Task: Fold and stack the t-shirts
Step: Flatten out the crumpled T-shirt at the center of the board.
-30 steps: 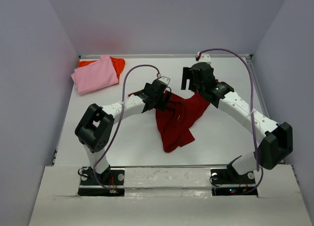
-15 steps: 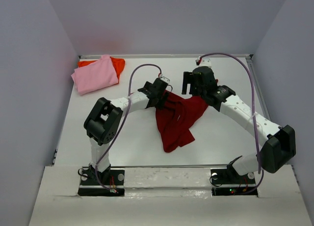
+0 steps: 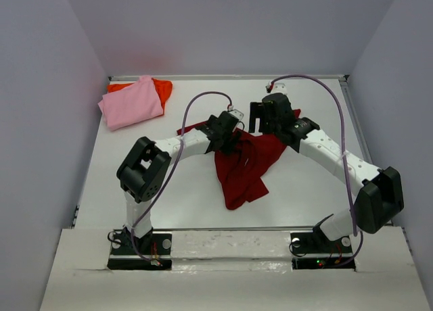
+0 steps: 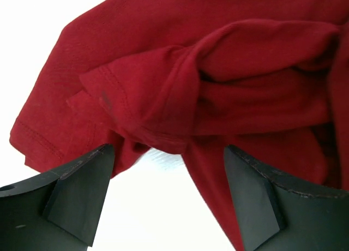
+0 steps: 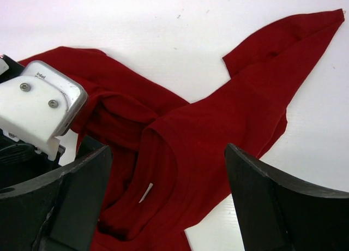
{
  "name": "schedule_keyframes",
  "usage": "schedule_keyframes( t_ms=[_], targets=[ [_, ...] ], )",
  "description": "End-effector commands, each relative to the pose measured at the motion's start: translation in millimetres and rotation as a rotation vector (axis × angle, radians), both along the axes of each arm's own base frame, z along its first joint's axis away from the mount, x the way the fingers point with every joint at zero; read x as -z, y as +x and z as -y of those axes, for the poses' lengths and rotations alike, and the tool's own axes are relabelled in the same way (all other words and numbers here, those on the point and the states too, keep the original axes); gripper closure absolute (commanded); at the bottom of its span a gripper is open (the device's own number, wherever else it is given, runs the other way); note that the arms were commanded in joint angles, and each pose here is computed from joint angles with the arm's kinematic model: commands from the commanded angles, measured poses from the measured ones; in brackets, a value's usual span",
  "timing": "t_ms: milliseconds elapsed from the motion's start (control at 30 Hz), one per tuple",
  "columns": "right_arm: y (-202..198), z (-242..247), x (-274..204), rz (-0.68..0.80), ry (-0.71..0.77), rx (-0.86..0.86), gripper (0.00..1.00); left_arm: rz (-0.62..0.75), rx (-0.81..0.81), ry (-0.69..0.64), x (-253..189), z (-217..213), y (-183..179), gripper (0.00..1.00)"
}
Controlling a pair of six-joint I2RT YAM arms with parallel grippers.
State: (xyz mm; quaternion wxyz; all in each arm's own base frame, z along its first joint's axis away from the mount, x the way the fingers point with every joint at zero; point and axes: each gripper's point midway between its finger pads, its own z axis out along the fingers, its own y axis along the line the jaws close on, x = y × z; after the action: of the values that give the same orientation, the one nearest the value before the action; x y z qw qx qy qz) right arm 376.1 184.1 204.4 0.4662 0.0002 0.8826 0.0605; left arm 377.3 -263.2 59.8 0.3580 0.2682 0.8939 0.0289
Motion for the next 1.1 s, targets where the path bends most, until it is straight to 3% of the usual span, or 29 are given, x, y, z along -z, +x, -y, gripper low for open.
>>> schedule_keyframes(
  t_ms=[0, 367, 900, 1033, 1067],
  targets=[
    [4, -1, 2, 0.011, 0.009, -0.005, 0.11, 0.051, 0.030, -0.056, -31, 12, -2, 0.07],
    [4, -5, 4, 0.002, 0.009, -0.026, 0.11, 0.119, -0.093, 0.090, -14, -21, 15, 0.07],
    [2, -6, 9, -0.009, 0.009, -0.036, 0.11, 0.089, -0.095, 0.058, 2, -26, 21, 0.08],
    [3, -7, 13, -0.015, 0.008, -0.039, 0.11, 0.077, -0.086, 0.051, 6, -24, 20, 0.14],
    [3, -8, 15, -0.019, 0.008, -0.042, 0.11, 0.069, -0.085, 0.055, 8, -24, 20, 0.21]
  ],
)
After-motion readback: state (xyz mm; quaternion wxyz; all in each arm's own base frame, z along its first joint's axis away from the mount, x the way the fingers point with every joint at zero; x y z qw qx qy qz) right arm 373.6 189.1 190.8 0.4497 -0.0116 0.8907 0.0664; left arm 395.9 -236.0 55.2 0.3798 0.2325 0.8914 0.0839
